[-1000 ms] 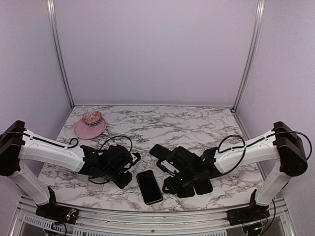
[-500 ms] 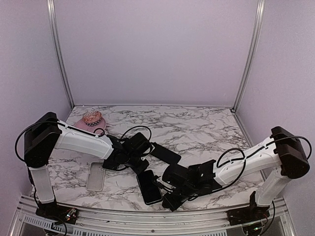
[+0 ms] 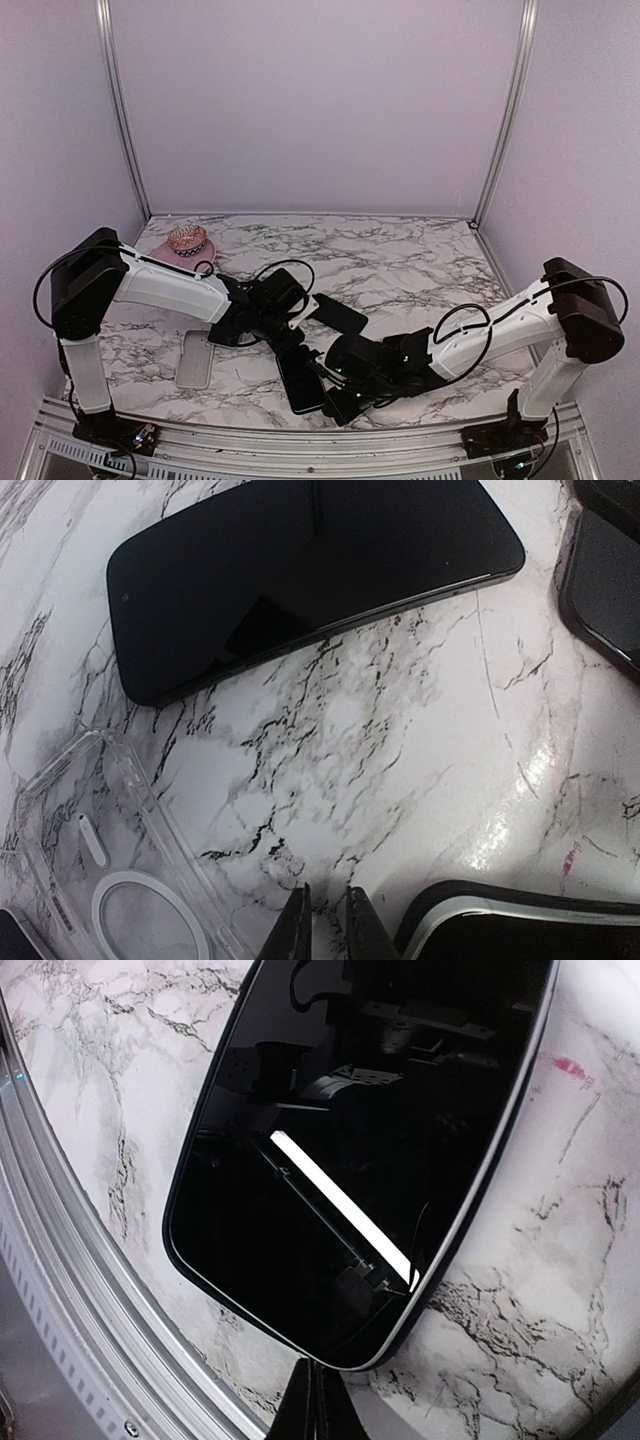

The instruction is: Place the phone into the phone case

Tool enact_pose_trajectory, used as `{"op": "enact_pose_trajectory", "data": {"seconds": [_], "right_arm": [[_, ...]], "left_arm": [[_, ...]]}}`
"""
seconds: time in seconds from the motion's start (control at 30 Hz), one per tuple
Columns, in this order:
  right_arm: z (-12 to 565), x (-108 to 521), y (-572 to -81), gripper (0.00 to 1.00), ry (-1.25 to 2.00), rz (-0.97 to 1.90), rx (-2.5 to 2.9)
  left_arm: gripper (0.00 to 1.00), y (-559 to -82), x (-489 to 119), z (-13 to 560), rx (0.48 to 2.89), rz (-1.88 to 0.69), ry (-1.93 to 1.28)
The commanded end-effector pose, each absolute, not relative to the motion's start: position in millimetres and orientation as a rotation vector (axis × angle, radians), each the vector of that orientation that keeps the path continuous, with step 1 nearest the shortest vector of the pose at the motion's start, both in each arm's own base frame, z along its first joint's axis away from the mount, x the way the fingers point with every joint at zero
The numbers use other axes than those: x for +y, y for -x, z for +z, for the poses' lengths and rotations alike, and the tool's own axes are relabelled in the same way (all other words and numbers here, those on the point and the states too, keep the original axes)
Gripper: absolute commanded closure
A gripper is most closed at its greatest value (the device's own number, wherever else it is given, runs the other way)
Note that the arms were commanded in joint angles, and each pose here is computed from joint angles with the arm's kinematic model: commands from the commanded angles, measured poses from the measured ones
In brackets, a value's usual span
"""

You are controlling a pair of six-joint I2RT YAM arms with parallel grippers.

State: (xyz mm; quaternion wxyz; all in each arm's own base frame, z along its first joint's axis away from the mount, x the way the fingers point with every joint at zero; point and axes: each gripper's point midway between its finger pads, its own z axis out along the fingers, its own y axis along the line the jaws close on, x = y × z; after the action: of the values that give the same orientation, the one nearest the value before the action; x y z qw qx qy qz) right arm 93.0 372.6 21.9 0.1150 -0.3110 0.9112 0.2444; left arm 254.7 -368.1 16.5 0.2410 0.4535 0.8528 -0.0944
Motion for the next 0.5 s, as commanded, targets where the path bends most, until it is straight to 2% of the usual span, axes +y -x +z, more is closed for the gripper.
{"op": "enact_pose_trajectory", "data": {"seconds": [0.0,0.13,0.33,0.47], "right_arm": [[24.0,376.8,-122.3,0.98,0.796,0.639,2.597],[24.3,382.3,-124.2,0.98,0.787,0.666,2.582],[22.2,380.1,-126.5,0.95,0.775,0.663,2.594],[21.6,370.6,-121.2,0.87,0.791,0.645,2.623]], "left_arm": [[0.87,-179.3,-353.2,-22.6,2.54,-0.421,-1.407],[0.87,-158.8,-342.0,-29.7,2.611,-0.47,-1.399],[0.86,-132.1,-346.9,-31.3,2.59,-0.474,-1.507],[0.87,-175.1,-336.4,-22.0,2.554,-0.271,-1.363]]}}
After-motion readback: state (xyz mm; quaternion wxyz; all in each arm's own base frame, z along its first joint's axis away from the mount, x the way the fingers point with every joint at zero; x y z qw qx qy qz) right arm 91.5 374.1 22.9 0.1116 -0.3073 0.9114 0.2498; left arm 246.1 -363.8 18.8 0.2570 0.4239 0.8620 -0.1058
